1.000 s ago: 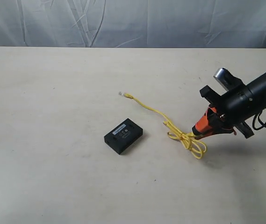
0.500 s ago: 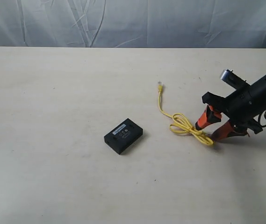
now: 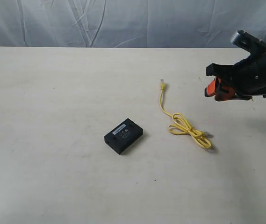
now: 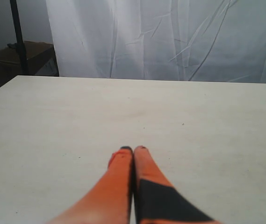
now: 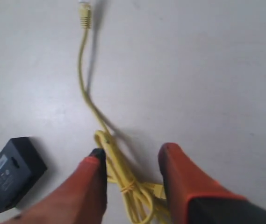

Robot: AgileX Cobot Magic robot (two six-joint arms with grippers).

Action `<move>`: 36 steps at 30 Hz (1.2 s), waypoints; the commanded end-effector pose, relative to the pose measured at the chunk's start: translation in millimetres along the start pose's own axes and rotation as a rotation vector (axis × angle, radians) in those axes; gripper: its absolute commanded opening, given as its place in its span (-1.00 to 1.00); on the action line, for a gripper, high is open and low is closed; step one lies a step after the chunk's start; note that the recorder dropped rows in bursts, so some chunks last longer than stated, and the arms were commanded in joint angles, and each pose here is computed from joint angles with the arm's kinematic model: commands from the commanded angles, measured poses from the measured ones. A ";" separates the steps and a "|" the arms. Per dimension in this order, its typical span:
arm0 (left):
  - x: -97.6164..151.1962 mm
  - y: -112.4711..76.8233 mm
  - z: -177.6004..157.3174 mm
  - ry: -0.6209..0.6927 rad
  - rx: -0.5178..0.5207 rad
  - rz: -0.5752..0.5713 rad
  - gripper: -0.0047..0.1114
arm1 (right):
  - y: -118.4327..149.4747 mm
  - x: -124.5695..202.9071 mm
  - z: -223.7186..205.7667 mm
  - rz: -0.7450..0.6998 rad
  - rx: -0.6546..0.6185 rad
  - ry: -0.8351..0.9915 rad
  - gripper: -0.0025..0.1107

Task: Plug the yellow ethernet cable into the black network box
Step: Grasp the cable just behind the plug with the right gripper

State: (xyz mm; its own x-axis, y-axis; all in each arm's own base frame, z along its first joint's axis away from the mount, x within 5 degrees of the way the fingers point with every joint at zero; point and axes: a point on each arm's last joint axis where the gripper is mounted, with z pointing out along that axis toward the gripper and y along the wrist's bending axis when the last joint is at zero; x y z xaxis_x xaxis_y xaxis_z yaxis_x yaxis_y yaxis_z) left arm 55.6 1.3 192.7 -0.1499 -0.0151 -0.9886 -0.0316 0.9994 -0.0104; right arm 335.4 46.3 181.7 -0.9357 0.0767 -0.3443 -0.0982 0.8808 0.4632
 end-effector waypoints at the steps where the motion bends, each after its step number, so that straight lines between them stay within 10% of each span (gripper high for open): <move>1: 0.6 0.1 0.0 -0.006 -0.001 0.000 -0.92 | 41.9 4.8 7.9 -0.149 -0.026 -0.008 -0.33; 12: 0.6 0.1 0.0 -0.006 -0.001 0.000 -0.92 | 120.9 -37.9 75.7 -0.243 0.254 0.008 -0.33; 31: 0.6 0.1 0.0 -0.006 -0.001 0.000 -0.92 | 91.6 -38.1 155.6 -0.145 0.341 0.053 -0.33; 36: -1.6 0.2 -0.1 -0.031 -0.002 0.000 -0.92 | 90.6 -36.6 155.5 -0.146 0.351 0.070 -0.84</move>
State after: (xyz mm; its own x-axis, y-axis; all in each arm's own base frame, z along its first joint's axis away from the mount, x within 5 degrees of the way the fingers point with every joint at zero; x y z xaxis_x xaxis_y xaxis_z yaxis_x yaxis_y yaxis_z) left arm 55.7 1.3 193.2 -0.1451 -0.0149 -0.9893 -0.0318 0.9994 -0.0104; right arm 412.7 196.1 108.0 -0.9426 -0.0811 -0.3240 -0.1208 0.9872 0.1043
